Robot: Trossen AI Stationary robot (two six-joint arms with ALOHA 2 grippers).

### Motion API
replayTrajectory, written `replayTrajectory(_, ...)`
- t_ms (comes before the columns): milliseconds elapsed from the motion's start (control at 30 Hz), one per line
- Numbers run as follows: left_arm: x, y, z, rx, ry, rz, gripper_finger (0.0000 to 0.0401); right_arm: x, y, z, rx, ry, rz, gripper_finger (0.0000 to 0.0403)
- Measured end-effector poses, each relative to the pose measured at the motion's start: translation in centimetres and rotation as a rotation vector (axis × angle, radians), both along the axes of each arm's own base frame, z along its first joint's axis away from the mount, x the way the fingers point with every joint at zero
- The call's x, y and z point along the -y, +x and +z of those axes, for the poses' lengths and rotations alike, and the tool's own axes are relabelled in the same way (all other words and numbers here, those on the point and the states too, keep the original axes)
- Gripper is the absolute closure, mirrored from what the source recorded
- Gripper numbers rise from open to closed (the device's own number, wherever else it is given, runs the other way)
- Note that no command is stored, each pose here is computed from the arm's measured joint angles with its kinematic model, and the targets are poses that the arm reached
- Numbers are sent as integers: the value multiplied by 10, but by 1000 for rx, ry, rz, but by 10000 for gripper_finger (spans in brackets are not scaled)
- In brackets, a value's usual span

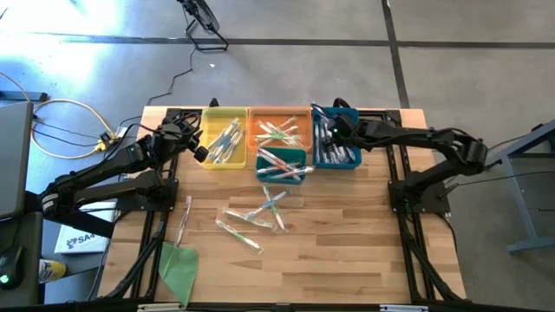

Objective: Pick & Place Toothbrushes
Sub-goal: Put the purple toothbrush into the blue bin, then put the blue toothbrush into the yellow bin

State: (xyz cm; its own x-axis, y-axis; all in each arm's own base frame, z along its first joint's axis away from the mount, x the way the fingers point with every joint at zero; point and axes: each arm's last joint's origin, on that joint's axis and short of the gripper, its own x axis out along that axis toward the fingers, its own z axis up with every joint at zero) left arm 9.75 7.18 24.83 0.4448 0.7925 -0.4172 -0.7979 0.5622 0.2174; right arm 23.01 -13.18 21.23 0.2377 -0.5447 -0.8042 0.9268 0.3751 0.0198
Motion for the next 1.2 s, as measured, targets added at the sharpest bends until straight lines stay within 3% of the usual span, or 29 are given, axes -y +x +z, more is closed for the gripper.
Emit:
replayTrajectory(367,0,0,0,-2,1,1,337,-1,-8,-21,-132,139,-85,394)
replayTrajectory(667,0,0,0,-2,1,1,337,-2,-10,-21,-149,148,-92,391)
replayTrajectory(1200,0,0,0,3,-3,-4,337,-1,-10,-21,-152,138,-89,286)
